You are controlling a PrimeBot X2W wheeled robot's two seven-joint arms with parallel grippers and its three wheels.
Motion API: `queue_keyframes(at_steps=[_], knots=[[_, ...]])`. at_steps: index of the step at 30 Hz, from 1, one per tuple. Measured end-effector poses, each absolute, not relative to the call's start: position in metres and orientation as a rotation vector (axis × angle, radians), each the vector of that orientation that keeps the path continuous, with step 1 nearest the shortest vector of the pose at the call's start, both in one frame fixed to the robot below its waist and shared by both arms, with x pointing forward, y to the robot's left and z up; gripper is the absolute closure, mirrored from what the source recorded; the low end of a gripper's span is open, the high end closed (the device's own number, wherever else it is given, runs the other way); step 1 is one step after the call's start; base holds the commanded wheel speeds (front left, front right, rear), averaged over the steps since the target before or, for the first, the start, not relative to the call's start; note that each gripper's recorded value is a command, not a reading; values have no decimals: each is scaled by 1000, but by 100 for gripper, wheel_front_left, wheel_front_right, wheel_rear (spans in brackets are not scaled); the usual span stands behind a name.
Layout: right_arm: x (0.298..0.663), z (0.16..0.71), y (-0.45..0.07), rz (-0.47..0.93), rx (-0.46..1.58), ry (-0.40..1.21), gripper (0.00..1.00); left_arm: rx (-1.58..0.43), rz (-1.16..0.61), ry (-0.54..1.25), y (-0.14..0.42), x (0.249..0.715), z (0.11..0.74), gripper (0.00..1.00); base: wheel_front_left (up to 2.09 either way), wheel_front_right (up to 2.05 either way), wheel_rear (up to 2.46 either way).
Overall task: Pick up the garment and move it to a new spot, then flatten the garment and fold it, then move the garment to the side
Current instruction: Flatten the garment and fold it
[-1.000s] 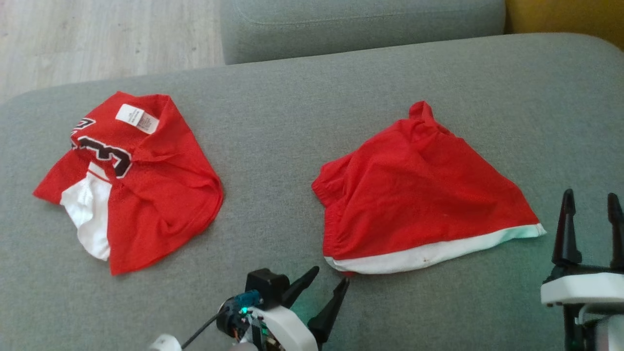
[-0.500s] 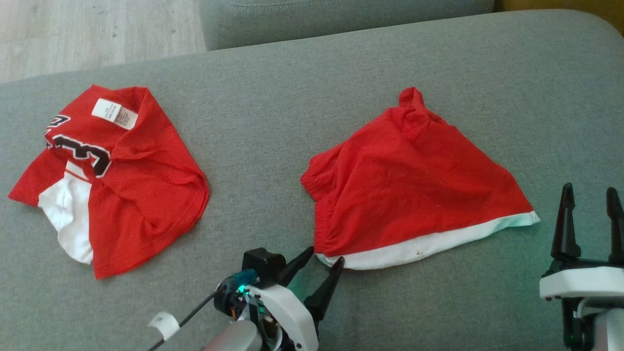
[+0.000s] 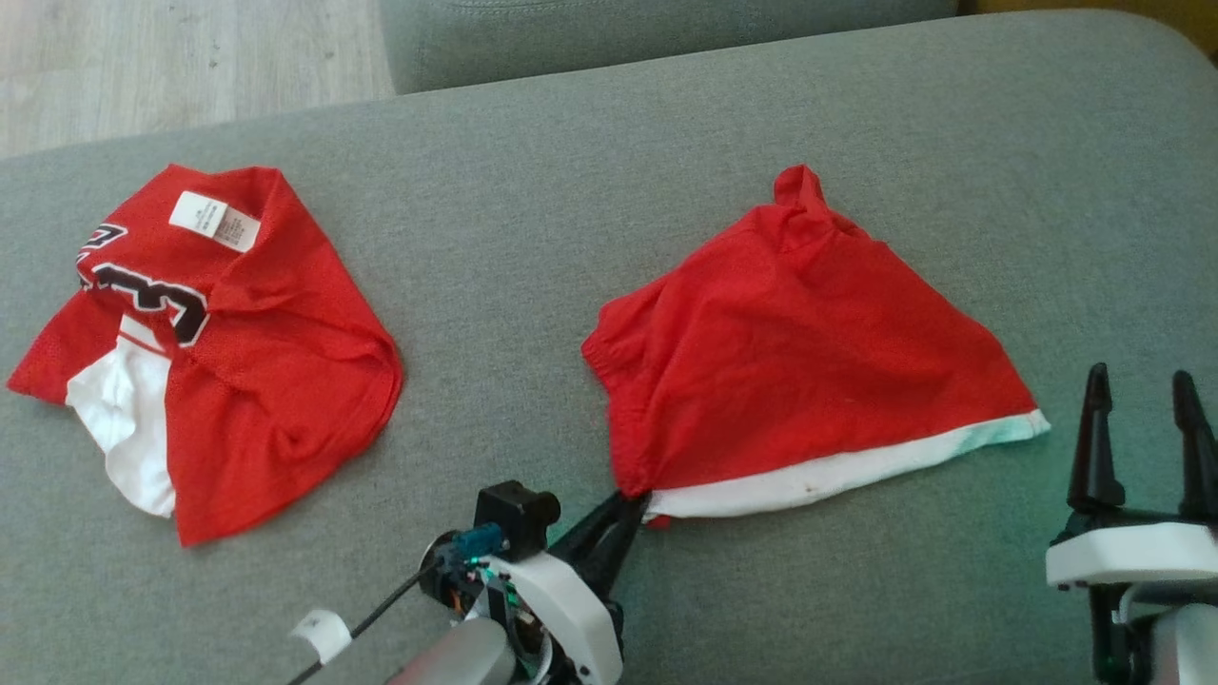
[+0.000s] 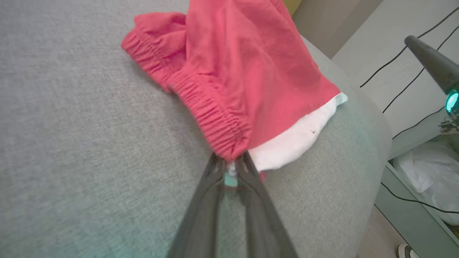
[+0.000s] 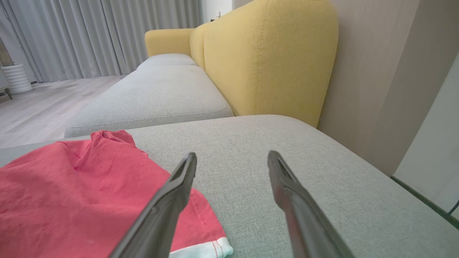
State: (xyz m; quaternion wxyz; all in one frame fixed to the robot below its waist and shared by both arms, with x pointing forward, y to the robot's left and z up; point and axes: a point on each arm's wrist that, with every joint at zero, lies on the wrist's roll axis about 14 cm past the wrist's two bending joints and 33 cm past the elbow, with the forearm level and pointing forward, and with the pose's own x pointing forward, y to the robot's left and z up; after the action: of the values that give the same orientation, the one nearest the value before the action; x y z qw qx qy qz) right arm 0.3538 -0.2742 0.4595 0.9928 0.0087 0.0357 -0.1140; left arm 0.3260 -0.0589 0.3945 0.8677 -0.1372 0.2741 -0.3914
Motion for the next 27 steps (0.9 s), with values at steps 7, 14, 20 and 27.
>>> queue_keyframes(at_steps=[7,14,20,27], knots=[[351,448,-270,-216,12,115,0,-265,-810,518,-53,329,400,100,0,0,0],[338,408,-267,-215,37,304,0,-249,-770,422,-45,340,416,100,0,0,0],[328,369,-250,-172,51,483,0,-244,-762,391,-44,346,421,100,0,0,0],[351,368,-246,-156,49,482,0,-241,-758,385,-43,349,422,100,0,0,0]])
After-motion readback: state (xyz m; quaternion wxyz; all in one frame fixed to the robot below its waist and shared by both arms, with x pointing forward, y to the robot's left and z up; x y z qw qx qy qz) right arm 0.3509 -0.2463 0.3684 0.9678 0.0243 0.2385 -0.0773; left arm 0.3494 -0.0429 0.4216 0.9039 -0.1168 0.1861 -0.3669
